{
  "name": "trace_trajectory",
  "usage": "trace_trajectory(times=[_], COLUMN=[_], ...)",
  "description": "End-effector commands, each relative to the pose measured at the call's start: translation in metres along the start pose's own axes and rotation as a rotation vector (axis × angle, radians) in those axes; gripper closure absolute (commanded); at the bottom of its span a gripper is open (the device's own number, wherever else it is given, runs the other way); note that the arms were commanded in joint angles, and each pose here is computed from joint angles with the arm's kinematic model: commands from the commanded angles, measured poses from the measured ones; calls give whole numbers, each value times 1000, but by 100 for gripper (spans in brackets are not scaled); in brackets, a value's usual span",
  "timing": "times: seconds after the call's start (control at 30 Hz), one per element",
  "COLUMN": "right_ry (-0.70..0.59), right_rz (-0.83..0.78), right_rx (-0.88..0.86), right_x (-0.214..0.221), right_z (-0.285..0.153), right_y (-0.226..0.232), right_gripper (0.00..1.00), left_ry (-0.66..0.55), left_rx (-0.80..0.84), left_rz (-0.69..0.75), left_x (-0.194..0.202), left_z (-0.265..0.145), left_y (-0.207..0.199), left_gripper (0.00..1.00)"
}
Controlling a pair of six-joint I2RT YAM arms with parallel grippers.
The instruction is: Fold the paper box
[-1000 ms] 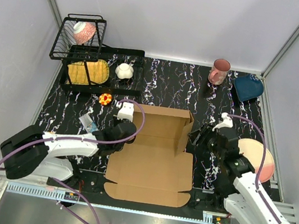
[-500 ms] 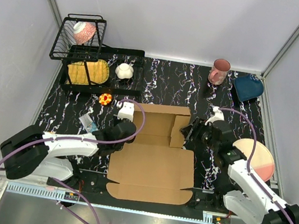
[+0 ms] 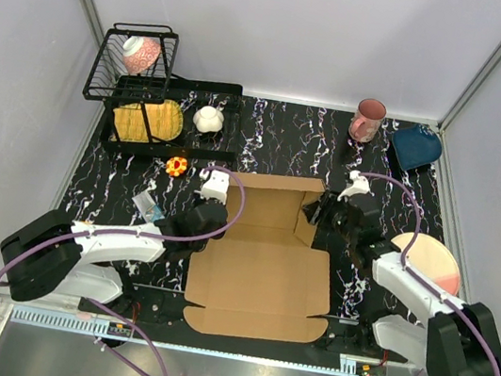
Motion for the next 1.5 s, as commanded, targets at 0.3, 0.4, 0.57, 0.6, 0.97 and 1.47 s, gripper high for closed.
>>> trace_trajectory(times=[0.3,0.4,0.57,0.6,0.97,1.47], right_ry=[-221,-253,-290,-310,-310,-241], right_rz=[-106,-206,-300,-305,-364,-363], right_rx=[106,193,357,393,534,598], right_x=[-22,-15,-5,-5,-1,13], right_z=[16,17,21,21,29,45], right_y=[13,24,26,25,20,9], right_gripper=[74,83,100,100,73,100], left_ry=[-88,-83,-89,-87,-87,-65], left_rx=[149,140,113,109,71,33], left_rz=[-34,-39,-49,-47,-61,-43], left_x=[-28,-28,-31,-31,-34,-25], left_z=[-4,-2,1,2,3,11], left_y=[-19,-21,-23,-23,-21,-24], left_gripper=[100,100,100,100,100,100])
Point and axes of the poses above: each gripper's point midway between its finger pads, its own z axis out along the fingers, its own y axis along the line the jaws close on, x = y × z, the point moved 10 cm from there along -z, back along the fingers, and after that the axes turned 12 degrees about z, right-handed, at the moved point
